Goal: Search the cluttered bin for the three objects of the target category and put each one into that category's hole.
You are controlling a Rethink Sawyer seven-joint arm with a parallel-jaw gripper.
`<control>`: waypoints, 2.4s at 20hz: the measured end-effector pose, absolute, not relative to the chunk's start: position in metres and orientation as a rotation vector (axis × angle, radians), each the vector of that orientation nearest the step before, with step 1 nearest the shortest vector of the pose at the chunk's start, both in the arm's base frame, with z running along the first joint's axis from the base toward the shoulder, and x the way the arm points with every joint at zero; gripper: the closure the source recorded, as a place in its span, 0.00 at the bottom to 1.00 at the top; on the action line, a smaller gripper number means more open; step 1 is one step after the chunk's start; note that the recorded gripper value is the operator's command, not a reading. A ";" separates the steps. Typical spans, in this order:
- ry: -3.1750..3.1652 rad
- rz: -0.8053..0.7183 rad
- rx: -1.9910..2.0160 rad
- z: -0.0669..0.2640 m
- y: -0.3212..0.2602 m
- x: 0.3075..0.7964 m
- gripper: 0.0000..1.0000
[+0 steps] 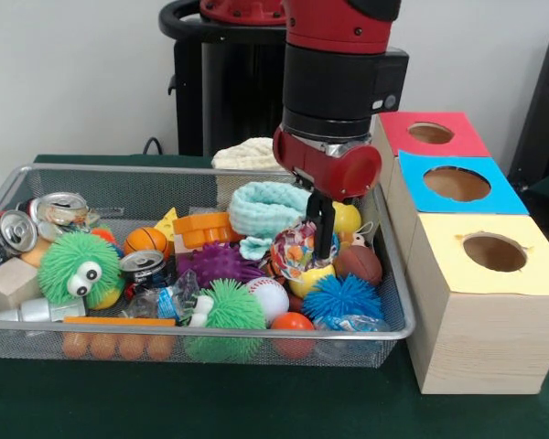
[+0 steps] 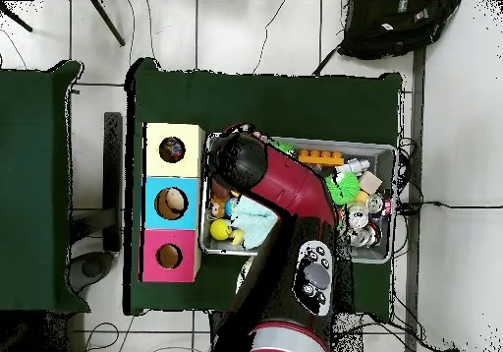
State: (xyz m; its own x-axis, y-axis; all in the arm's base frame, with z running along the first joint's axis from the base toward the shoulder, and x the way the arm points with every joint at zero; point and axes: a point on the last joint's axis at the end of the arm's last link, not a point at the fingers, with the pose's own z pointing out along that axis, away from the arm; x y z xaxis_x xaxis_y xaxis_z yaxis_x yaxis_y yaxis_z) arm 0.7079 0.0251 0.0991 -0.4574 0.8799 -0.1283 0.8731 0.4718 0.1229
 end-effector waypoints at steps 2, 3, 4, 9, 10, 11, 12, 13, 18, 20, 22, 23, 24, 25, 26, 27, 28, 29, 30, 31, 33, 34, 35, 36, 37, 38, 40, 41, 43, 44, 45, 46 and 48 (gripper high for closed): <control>2.539 0.060 1.541 0.100 0.025 0.708 1.00; 2.538 0.064 1.560 0.101 0.028 0.707 1.00; 2.539 0.065 1.566 0.101 0.029 0.707 1.00; 2.540 0.069 1.592 0.103 0.038 0.705 1.00; 2.539 0.069 1.596 0.104 0.040 0.705 1.00; 2.536 0.071 1.602 0.104 0.044 0.705 1.00; 2.530 0.071 1.609 0.105 0.052 0.706 1.00; 2.527 0.070 1.612 0.106 0.057 0.706 1.00; 2.516 0.066 1.631 0.107 0.077 0.707 1.00; 2.509 0.067 1.654 0.108 0.094 0.710 1.00; 2.502 0.069 1.676 0.109 0.107 0.713 1.00; 2.500 0.070 1.683 0.109 0.111 0.714 1.00; 2.498 0.073 1.693 0.109 0.118 0.716 1.00; 2.495 0.077 1.705 0.108 0.125 0.718 1.00; 2.492 0.085 1.721 0.107 0.135 0.721 1.00; 2.491 0.088 1.726 0.106 0.138 0.722 1.00; 2.487 0.093 1.738 0.105 0.143 0.724 1.00; 2.483 0.095 1.747 0.104 0.146 0.725 1.00; 2.477 0.098 1.757 0.102 0.149 0.727 1.00; 2.473 0.099 1.763 0.101 0.150 0.728 1.00; 2.464 0.103 1.772 0.099 0.152 0.730 1.00; 2.460 0.104 1.775 0.099 0.153 0.732 1.00; 2.455 0.106 1.780 0.098 0.153 0.733 1.00; 2.452 0.106 1.782 0.098 0.153 0.734 1.00; 2.451 0.105 1.786 0.099 0.153 0.736 1.00; 2.452 0.104 1.787 0.100 0.153 0.736 1.00; 2.458 0.101 1.791 0.101 0.153 0.736 1.00; 2.462 0.098 1.794 0.102 0.152 0.735 1.00; 2.470 0.092 1.801 0.104 0.152 0.734 1.00; 2.473 0.091 1.804 0.105 0.152 0.734 1.00; 2.476 0.091 1.806 0.105 0.152 0.733 1.00; 2.479 0.090 1.807 0.106 0.153 0.733 1.00; 2.484 0.088 1.809 0.106 0.154 0.732 1.00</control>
